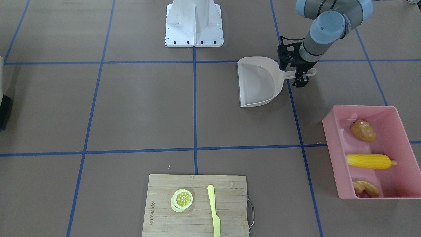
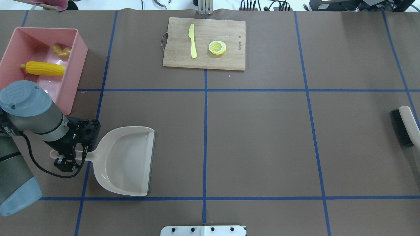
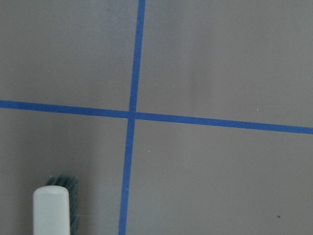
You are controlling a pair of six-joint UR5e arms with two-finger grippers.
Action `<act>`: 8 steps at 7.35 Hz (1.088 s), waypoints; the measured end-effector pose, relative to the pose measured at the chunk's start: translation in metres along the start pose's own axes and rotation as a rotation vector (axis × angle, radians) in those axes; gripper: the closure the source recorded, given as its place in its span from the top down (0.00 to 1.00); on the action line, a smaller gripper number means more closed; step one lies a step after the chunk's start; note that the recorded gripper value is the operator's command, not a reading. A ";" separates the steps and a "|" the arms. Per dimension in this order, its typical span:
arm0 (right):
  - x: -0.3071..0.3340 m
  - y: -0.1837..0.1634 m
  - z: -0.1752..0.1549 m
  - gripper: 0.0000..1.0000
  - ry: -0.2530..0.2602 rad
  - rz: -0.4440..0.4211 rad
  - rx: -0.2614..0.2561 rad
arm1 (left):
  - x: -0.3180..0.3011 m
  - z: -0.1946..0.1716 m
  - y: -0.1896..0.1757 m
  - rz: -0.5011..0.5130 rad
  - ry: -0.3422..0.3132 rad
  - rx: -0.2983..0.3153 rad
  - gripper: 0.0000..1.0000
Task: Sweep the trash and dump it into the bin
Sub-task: 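Lower the dustpan onto the table beside the bin with the left gripper, then open the left gripper and lift it off the dustpan handle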
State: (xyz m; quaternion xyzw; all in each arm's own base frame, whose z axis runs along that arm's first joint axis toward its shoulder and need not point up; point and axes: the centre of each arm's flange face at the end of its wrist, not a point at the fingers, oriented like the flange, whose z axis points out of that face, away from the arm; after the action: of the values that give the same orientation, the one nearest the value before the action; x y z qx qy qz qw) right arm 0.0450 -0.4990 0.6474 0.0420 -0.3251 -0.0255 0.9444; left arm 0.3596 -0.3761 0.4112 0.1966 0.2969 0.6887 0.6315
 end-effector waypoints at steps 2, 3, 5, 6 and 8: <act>-0.004 0.003 -0.006 1.00 -0.091 0.024 -0.005 | -0.004 -0.019 0.004 -0.049 -0.022 0.027 0.98; -0.001 0.009 -0.007 1.00 -0.103 0.037 -0.012 | -0.005 -0.035 0.005 -0.164 -0.032 0.057 0.98; 0.012 0.032 0.004 1.00 -0.084 0.059 -0.038 | -0.015 -0.081 0.019 -0.516 -0.082 0.141 0.98; 0.017 0.040 0.009 1.00 -0.075 0.070 -0.048 | -0.030 -0.106 0.043 -0.651 -0.126 0.171 0.98; 0.023 0.047 0.015 1.00 -0.064 0.083 -0.060 | -0.054 -0.150 0.129 -0.898 -0.175 0.208 0.98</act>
State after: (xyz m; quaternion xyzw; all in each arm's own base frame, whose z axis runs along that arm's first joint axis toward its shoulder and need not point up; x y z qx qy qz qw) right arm 0.0551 -0.4552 0.6774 -0.0008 -0.3555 0.0026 0.9347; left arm 0.1726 -0.4571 0.3896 0.1686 0.3656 0.2948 0.8666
